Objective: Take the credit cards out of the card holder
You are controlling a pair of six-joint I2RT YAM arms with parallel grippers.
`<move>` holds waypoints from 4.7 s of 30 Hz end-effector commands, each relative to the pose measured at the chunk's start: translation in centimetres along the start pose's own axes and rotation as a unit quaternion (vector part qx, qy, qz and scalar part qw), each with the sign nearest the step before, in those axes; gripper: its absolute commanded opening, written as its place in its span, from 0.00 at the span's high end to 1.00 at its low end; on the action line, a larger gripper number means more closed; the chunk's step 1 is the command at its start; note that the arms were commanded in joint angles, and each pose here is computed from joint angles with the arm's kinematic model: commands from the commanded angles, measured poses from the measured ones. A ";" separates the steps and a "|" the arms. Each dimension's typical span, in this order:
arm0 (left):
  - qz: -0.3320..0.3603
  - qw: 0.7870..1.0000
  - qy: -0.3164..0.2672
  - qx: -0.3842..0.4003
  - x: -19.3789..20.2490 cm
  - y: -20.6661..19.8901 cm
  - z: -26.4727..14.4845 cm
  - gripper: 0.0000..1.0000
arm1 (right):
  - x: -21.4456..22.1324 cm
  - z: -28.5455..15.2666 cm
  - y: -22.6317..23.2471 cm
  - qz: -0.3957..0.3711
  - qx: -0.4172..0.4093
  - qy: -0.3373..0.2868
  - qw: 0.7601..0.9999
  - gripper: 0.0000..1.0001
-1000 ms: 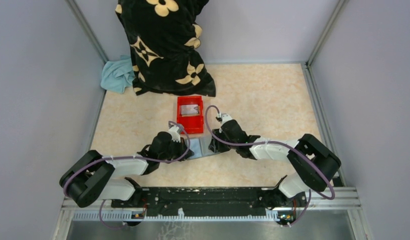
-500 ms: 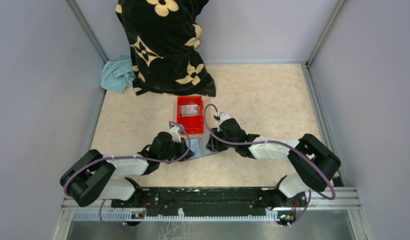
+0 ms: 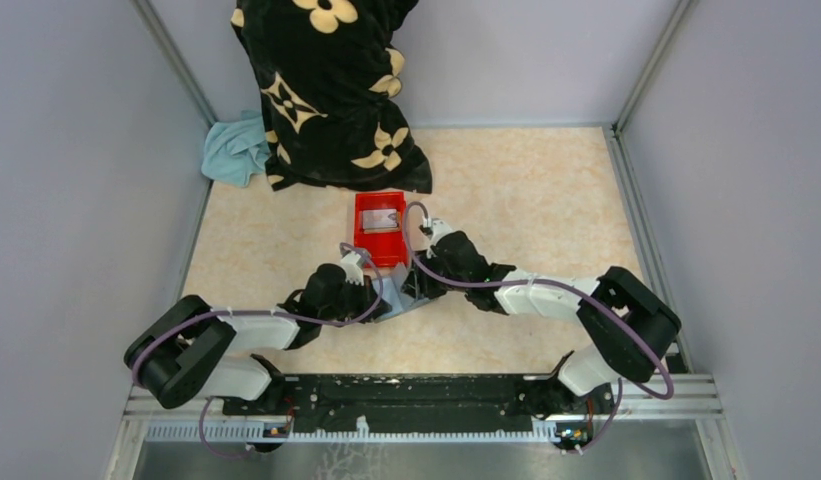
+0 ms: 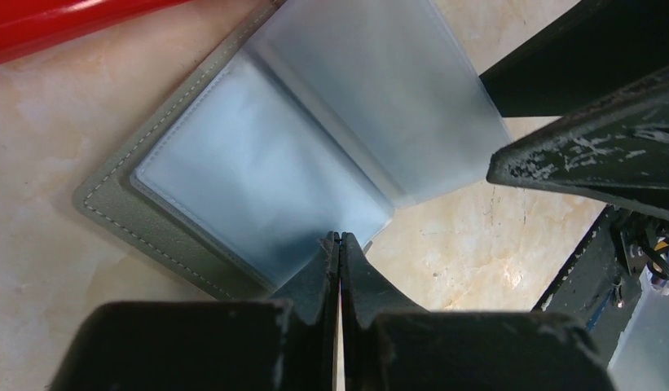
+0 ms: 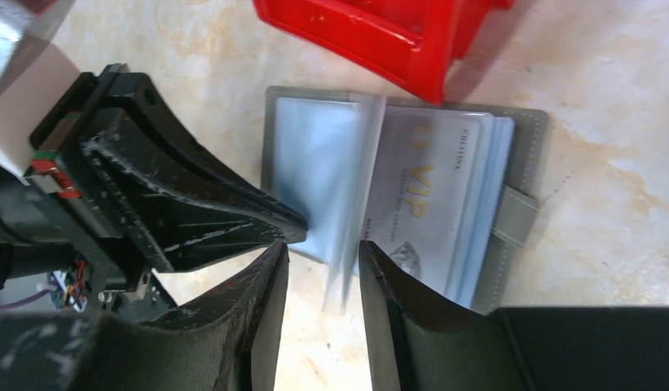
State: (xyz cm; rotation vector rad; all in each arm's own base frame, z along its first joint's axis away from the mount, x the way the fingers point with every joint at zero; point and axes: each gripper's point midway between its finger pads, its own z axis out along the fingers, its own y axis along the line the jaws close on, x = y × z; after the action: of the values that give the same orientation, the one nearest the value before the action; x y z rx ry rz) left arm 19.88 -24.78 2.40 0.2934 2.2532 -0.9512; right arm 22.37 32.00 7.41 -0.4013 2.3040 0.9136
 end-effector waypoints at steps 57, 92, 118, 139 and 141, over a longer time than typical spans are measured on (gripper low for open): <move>0.037 0.998 -0.038 -0.024 -3.9 -1.4 -2.5 0.99 | -0.3 3.7 1.2 -0.012 -0.027 0.003 1.000 0.57; 0.007 0.998 0.009 -0.069 0.8 2.3 -1.7 1.00 | 2.2 5.1 0.3 0.012 -0.055 0.033 0.998 0.62; 0.003 0.997 0.022 -0.068 1.5 2.5 -1.1 1.00 | -1.9 1.6 -0.6 0.033 -0.039 -0.046 0.998 1.00; 0.008 0.999 0.017 -0.034 0.7 1.1 -0.5 1.00 | -2.8 -0.9 -3.3 0.019 0.008 -0.058 0.998 1.00; 0.007 0.999 0.016 -0.033 0.7 1.1 -0.6 1.00 | -2.5 -0.7 -3.8 0.023 0.016 -0.055 0.998 0.94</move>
State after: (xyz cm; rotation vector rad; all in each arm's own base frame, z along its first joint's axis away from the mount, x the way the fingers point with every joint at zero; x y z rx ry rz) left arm 20.15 -23.66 2.08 0.2722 2.2824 -0.8627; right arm 24.93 28.91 6.97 -0.2873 2.2814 0.9008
